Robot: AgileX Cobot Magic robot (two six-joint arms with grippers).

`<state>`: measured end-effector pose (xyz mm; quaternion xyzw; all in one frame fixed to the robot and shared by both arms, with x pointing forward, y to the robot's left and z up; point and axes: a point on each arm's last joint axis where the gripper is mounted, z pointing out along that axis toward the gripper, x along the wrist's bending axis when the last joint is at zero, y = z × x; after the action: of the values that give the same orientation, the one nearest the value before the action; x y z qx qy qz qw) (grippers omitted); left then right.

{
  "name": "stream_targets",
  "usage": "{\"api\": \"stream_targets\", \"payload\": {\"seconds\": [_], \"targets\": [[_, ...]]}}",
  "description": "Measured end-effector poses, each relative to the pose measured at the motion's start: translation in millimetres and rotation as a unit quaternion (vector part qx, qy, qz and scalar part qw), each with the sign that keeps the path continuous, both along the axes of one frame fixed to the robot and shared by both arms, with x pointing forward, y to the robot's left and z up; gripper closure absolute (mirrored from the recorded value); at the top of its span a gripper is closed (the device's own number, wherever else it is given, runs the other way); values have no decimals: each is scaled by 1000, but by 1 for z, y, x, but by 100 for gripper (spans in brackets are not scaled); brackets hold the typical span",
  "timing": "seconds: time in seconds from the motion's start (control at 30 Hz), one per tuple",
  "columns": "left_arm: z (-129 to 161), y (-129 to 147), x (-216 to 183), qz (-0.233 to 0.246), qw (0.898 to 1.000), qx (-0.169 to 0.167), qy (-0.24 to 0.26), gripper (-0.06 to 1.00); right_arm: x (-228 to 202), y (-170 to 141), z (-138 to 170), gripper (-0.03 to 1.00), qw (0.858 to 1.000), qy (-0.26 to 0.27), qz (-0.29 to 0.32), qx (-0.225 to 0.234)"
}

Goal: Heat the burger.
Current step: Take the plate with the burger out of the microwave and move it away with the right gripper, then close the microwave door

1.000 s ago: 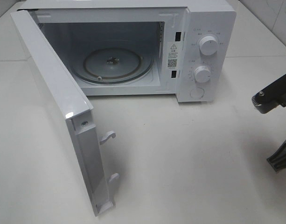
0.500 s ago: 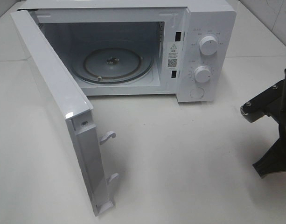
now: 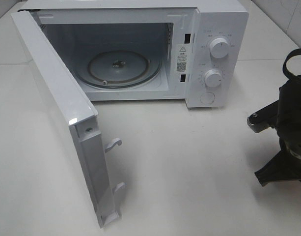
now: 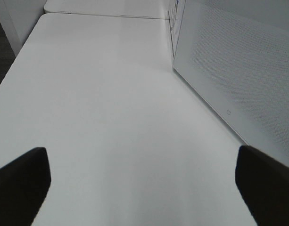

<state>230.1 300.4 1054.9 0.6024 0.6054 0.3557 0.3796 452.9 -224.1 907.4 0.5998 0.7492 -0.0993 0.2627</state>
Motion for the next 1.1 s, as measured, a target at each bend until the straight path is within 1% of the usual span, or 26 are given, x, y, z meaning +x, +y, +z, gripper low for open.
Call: {"api": "stream_targets", "payload": {"seconds": [0.2, 0.27, 0.43, 0.5, 0.6, 0.87, 0.93, 0.97, 1.0, 1.03, 1.07, 1.1], "targets": [[0, 0, 0, 0, 1000, 0, 0, -5, 2, -5, -5, 87, 1000, 1, -2, 0], [0, 0, 0, 0, 1000, 0, 0, -5, -3, -10, -14, 87, 1000, 12, 2, -3], [0, 0, 0, 0, 1000, 0, 0, -5, -6, -11, -22, 87, 1000, 19, 1, 1], [0, 0, 0, 0, 1000, 0, 0, -5, -5, -9, -28, 87, 1000, 22, 10, 8], [0, 0, 0, 0, 1000, 0, 0, -5, -3, -8, -31, 87, 999, 22, 21, 12], [0, 0, 0, 0, 1000, 0, 0, -5, -3, -7, -31, 87, 999, 22, 23, 15], [0, 0, 0, 0, 1000, 0, 0, -5, -3, -7, -30, 82, 1000, 23, 15, 13], [0, 0, 0, 0, 1000, 0, 0, -5, -3, -7, -30, 82, 1000, 23, 15, 13], [0, 0, 0, 0, 1000, 0, 0, -5, -2, -7, -30, 80, 1000, 23, 10, 12], [0, 0, 0, 0, 1000, 0, 0, -5, 0, -5, -28, 73, 1000, 24, 7, 16], [0, 0, 0, 0, 1000, 0, 0, -5, 0, -5, -28, 73, 1000, 24, 7, 16], [0, 0, 0, 0, 1000, 0, 0, -5, 1, -4, -27, 70, 1000, 23, 6, 18]]}}
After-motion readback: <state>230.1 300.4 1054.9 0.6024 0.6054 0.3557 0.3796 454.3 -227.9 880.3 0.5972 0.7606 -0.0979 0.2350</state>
